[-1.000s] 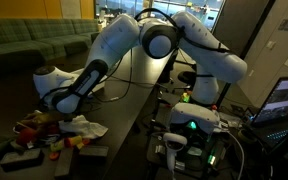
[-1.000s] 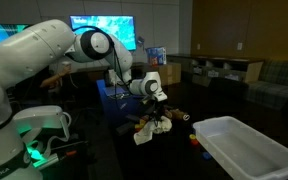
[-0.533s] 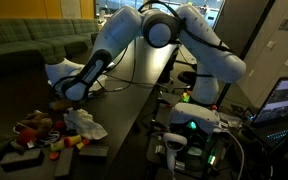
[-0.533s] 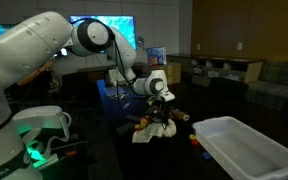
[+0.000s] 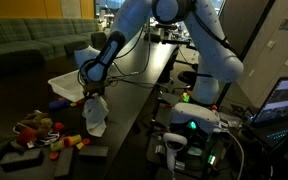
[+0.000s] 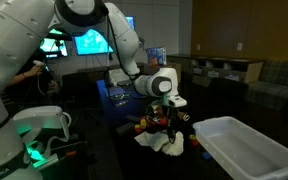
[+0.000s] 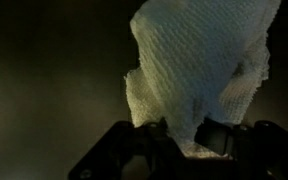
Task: Use the cloth to push the objects on the table to the left, then put it in the box
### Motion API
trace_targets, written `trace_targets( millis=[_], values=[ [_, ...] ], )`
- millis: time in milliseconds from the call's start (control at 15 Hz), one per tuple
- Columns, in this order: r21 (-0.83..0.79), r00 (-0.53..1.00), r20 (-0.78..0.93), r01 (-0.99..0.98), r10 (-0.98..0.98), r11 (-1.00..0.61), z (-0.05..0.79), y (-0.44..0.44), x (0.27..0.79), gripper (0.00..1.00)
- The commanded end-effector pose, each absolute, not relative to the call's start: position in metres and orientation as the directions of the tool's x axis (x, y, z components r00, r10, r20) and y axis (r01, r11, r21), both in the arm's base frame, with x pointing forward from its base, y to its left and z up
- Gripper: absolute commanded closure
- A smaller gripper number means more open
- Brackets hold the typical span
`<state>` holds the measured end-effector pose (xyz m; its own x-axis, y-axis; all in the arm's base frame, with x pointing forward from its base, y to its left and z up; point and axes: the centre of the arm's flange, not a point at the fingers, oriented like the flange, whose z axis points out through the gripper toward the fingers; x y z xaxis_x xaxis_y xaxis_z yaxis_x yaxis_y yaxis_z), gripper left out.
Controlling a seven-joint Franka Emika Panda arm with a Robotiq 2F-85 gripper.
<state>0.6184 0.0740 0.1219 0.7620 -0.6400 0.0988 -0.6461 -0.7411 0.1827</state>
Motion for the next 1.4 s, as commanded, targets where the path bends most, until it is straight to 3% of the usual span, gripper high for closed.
trace_targets(
  millis=[0, 533, 1333],
  values=[
    [0.256, 0.734, 0.094, -0.671, -0.673, -0.696, 0.123, 0.013, 0.588, 0.86],
    [0.312, 0.482, 0.277, -0.863, -0.831, -0.397, 0.082, -0.113, 0.612, 0.86],
    [0.214, 0.385, 0.347, -0.92, -0.855, -0.328, 0.018, -0.072, 0.687, 0.86]
  ],
)
